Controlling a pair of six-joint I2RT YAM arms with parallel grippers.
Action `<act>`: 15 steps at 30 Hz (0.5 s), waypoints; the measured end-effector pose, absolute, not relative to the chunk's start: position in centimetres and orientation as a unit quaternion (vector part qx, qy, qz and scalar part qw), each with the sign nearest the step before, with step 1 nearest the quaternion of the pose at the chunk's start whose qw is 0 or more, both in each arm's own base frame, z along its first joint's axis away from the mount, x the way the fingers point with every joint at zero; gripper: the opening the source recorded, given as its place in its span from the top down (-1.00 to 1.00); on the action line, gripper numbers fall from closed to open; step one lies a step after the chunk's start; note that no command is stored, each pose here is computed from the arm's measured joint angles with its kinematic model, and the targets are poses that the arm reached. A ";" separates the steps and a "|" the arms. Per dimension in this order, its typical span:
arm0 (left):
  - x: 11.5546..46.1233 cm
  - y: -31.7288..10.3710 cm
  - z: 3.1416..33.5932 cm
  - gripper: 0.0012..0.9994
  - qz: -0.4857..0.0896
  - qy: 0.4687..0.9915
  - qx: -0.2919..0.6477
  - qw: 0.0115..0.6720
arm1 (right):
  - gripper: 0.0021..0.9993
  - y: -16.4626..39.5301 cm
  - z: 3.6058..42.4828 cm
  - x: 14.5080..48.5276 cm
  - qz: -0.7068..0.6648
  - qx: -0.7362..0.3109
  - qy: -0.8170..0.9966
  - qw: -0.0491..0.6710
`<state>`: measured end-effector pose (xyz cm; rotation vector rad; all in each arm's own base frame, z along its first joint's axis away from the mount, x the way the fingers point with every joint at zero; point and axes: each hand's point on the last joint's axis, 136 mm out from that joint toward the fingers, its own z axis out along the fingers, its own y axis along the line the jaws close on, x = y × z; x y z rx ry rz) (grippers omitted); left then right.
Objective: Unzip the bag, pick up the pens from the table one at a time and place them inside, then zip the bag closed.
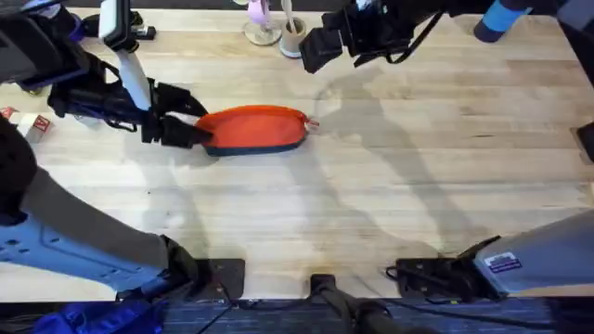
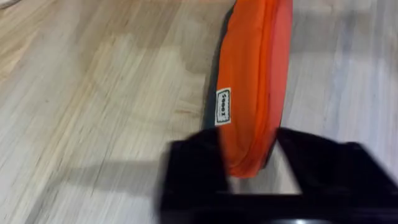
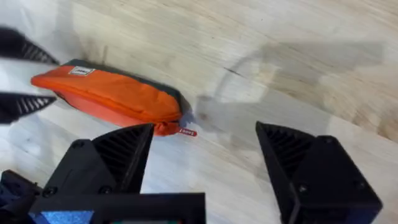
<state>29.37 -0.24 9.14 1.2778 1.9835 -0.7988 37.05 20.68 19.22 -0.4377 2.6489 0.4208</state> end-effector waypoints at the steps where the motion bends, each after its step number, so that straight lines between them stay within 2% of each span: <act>1: 29.4 -0.2 9.1 -0.23 -0.304 0.754 0.486 0.320 | -0.99 20.7 19.2 37.0 0.152 -0.158 0.953 0.210; 2: 29.3 -0.2 9.2 -0.96 -0.305 0.756 0.484 0.319 | -0.99 20.8 19.2 37.0 0.154 -0.158 0.953 0.209; 15: 29.1 -0.2 9.1 -0.99 -0.308 0.757 0.482 0.314 | -0.99 19.7 19.6 36.9 0.121 -0.189 0.949 0.221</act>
